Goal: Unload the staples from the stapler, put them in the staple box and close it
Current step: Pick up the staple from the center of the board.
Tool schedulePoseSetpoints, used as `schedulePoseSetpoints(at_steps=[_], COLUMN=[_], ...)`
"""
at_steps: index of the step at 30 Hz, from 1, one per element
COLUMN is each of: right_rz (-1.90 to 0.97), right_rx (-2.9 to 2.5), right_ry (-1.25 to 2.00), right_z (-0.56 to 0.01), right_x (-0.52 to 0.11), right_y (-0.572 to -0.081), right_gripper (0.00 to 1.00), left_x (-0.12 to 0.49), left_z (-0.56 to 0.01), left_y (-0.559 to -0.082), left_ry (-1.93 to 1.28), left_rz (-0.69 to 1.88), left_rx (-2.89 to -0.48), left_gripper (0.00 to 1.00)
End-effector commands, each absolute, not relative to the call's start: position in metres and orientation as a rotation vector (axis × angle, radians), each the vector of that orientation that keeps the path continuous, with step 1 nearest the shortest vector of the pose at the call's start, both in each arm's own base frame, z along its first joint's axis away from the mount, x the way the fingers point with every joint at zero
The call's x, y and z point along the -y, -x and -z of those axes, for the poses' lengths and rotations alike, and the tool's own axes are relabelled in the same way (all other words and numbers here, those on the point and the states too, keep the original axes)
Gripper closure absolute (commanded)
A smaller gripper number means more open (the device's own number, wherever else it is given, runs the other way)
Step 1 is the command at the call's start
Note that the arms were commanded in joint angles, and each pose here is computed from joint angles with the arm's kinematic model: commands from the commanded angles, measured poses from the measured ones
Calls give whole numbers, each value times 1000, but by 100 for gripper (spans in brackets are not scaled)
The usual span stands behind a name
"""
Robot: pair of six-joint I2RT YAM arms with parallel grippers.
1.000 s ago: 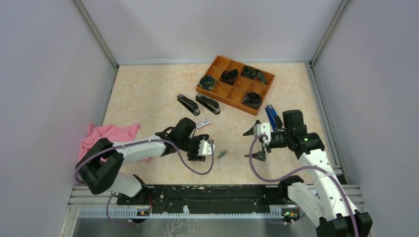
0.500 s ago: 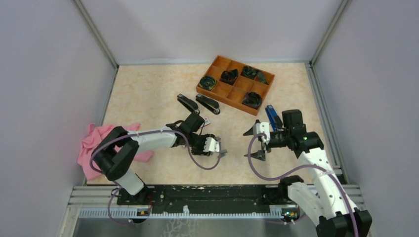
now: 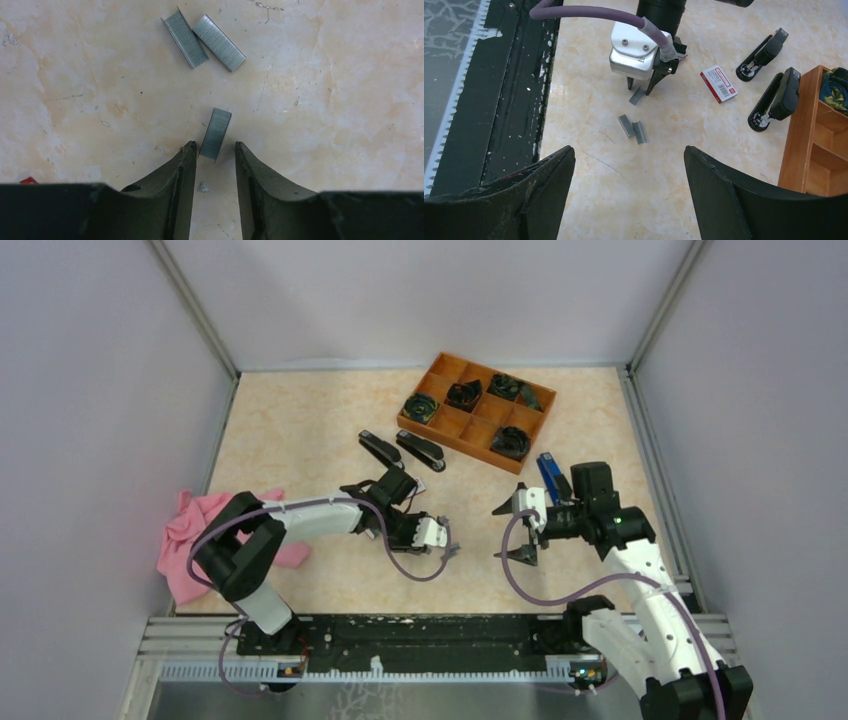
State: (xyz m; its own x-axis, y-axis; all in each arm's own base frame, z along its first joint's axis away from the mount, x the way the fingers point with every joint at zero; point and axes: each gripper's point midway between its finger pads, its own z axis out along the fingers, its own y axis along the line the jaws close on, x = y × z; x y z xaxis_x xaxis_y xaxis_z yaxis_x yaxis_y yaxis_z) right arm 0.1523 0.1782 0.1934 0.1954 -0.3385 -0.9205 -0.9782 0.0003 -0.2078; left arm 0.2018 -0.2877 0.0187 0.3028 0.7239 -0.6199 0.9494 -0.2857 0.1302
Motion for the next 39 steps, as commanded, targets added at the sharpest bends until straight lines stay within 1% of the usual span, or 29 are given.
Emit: schedulePoseSetpoints(at_steps=[1, 4, 7, 12, 15, 19, 22, 35, 39], right_rz=[-844, -845, -846, -855, -854, -852, -857, -860, -860], right_rx=[-1238, -1236, -1233, -1234, -1233, -1234, -1235, -1237, -1235], right_ry=[1532, 1531, 1532, 1530, 1530, 1529, 1529, 1529, 1529], right_z=[-208, -209, -209, -209, -209, -209, -209, -208, -209], right_x=[-183, -183, -183, -183, -183, -183, -184, -184, -184], right_y=[-152, -151, -150, -150, -150, -151, -150, -150, -150], right_gripper=[20, 20, 20, 20, 20, 20, 20, 20, 20], left_x=[280, 279, 276, 277, 278, 276, 274, 271, 282], left_z=[-9, -6, -2, -1, -1, 3, 6, 6, -6], left_y=[-192, -192, -188, -185, -185, -182, -181, -179, -183], left_ry=[-2130, -2118, -2110, -2087, -2072, -2069, -2071, -2067, -1992], left_rz=[668, 673, 683, 701, 696, 681, 675, 684, 712], left_rx=[-1546, -1577, -1608, -1641, -1670, -1709, -1723, -1775, -1778], left_gripper=[60, 65, 68, 70, 68, 61, 60, 78, 79])
